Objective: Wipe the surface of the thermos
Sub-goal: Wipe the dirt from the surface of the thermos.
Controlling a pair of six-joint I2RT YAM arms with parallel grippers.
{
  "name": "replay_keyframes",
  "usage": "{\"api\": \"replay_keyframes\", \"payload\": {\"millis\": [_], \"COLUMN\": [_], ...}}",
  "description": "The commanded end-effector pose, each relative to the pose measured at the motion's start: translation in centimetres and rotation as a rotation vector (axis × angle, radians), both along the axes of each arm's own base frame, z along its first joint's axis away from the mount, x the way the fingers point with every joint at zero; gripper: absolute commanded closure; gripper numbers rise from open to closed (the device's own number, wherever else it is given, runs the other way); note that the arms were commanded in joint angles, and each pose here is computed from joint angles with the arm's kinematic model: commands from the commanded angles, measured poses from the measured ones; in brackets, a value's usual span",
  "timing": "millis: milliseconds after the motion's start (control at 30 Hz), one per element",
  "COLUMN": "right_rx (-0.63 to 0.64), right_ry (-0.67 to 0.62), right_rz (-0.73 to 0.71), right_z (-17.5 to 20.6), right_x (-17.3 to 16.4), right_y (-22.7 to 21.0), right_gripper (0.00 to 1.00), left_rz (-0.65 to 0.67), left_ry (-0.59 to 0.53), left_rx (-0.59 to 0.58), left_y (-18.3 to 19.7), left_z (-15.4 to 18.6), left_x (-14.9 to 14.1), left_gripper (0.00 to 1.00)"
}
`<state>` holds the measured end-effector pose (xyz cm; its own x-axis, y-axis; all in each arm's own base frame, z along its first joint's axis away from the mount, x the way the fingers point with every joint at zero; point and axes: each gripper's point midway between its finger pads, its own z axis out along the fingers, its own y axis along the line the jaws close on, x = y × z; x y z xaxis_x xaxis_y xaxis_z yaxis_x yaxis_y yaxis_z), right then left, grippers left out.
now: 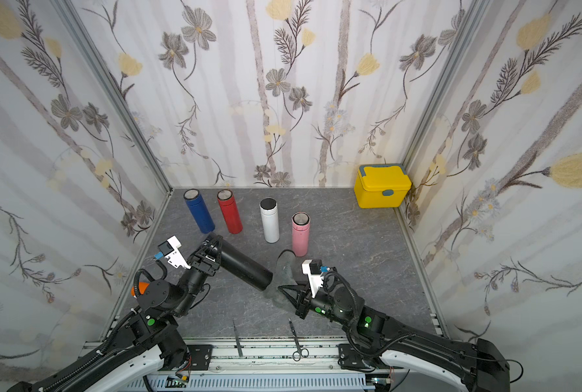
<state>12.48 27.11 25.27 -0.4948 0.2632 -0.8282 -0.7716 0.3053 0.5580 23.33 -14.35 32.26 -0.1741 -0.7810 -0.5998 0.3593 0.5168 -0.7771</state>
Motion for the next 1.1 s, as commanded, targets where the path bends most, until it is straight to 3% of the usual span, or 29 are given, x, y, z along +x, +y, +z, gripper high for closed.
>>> {"api": "replay_keyframes", "payload": {"millis": [0, 133, 267, 433, 567, 767, 900, 1067], "right_rx": [0.132, 0.122, 0.063, -0.120, -0.248, -0.314, -0.256, -0.201], "right_ry": [-0.030, -0.069, -0.117, -0.041, 0.063, 0.158, 0.132, 0.011], "right_rz": [0.014, 0.057, 0.131, 0.093, -0.039, -0.235, -0.265, -0.238], "right_z": [3.1, 4.1, 4.9, -0.3, -5.8, -10.0, -8.9, -4.9], "right_x": [-0.7, -1.0, -1.2, 0.5, 2.1, 3.4, 4.0, 4.7], "right_y": [-1.1, 0.2, 4.3, 7.6, 5.4, 0.1, -0.7, 0.8], "right_gripper": [1.00, 1.00, 1.00, 1.00, 1.00, 1.00, 1.00, 1.00], "left_rz": [0.043, 0.006, -0.028, -0.025, -0.002, 0.007, -0.028, -0.063], "left_ry": [-0.028, -0.037, -0.035, -0.043, -0.054, -0.079, -0.097, -0.084], "left_rx": [-0.022, -0.040, -0.052, -0.046, -0.039, -0.056, -0.082, -0.088], "left_y": [0.9, 0.1, -0.7, -0.7, -0.1, 0.5, 0.1, -1.0], "left_z": [1.0, 1.6, 1.9, 2.4, 3.0, 4.1, 5.0, 4.4], "left_x": [0.1, 0.0, 0.1, 0.2, 0.1, -0.2, -0.5, -0.1], "left_gripper": [1.00, 1.00, 1.00, 1.00, 1.00, 1.00, 1.00, 1.00]}}
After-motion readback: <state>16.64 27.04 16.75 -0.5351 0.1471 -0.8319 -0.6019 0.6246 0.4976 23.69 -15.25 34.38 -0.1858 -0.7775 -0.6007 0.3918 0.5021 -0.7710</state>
